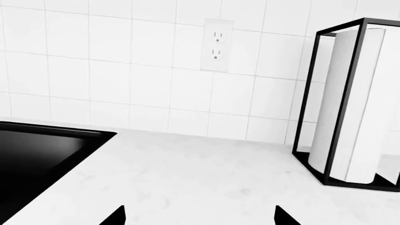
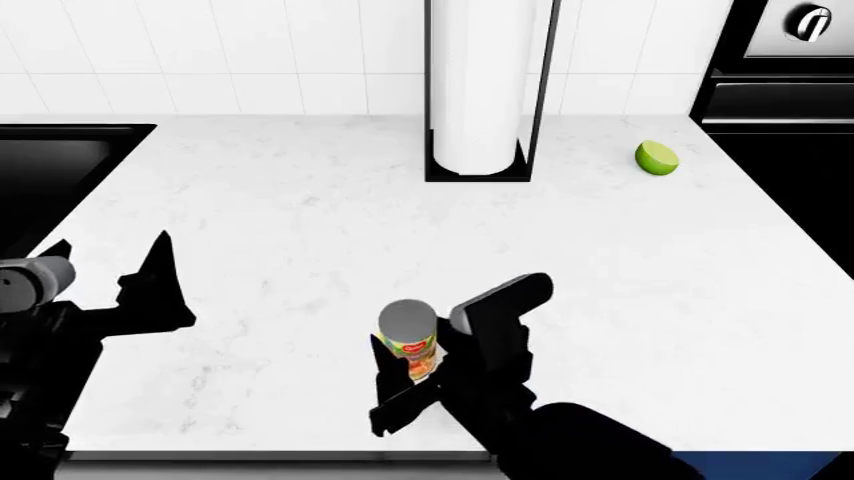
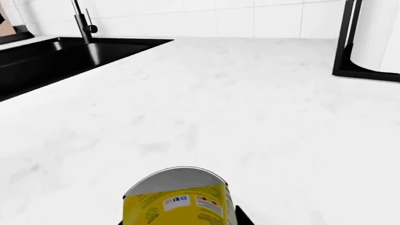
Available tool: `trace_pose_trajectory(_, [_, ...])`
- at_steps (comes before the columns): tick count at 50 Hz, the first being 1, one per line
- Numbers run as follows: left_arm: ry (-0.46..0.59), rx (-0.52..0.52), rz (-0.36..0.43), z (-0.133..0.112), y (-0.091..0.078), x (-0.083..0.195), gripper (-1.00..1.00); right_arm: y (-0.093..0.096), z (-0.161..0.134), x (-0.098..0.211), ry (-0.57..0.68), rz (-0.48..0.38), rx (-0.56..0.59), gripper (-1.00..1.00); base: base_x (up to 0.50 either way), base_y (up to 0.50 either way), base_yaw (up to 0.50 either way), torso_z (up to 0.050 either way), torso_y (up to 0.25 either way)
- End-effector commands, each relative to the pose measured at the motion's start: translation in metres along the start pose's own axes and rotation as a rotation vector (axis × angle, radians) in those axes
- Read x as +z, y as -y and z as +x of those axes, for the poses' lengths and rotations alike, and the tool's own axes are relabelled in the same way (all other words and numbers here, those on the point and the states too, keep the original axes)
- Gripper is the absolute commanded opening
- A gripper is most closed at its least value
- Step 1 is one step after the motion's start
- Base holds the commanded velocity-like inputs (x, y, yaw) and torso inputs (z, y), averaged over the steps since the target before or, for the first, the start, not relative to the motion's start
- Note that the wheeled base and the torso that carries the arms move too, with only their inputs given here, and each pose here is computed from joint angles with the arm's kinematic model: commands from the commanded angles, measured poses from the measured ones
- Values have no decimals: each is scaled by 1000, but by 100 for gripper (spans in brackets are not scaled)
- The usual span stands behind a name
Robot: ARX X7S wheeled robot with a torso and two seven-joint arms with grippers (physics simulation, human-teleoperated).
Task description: Pick the cans from the counter and place them in their designated side in the cabinet.
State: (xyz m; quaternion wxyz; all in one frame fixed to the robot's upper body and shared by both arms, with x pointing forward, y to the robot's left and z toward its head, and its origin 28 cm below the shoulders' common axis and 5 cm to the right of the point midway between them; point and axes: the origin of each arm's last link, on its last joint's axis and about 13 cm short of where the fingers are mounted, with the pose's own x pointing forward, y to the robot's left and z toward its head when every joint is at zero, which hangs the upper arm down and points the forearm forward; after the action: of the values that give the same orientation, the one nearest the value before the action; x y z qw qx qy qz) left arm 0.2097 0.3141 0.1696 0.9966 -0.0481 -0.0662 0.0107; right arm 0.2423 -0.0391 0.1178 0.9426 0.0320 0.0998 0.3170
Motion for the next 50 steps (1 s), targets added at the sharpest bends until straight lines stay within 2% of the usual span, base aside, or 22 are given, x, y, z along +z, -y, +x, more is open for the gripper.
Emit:
trace_pose_trajectory(1, [1,1,1,1,0,-1,100,0,-4,2,3,14,4,-100,0,0,0,0,0])
trace_pose_trajectory(5, [2,2,2,1,0,0,100,0,-14,16,47,-19,-86,-100,0,0,0,0,0])
trace_pose_trajectory(11, [-1,2,3,1,0,0,100,10,-40,64,119,-94,-274,-100,0,0,0,0,0])
trace_pose_trajectory(17, [-8,-4,13,1,2,-1,100,9,-66,114,167,-189,-393,-100,0,0,0,0,0])
trace_pose_trajectory(20, [-7,-3,19,2,3,-1,100,9,-76,131,189,-205,-439,-100,0,0,0,0,0])
trace_pose_trajectory(26, [-1,1,40,3,3,2,100,13,-84,156,234,-210,-495,-100,0,0,0,0,0])
trace_pose_trajectory(32, [-2,5,48,7,4,2,100,22,-83,187,274,-254,-541,-100,0,0,0,0,0])
trace_pose_trajectory(42, [11,6,57,14,8,6,100,23,-91,225,313,-272,-544,-100,0,0,0,0,0])
trace_pose_trajectory(50, [25,4,65,23,12,10,100,21,-93,243,355,-305,-560,-100,0,0,0,0,0])
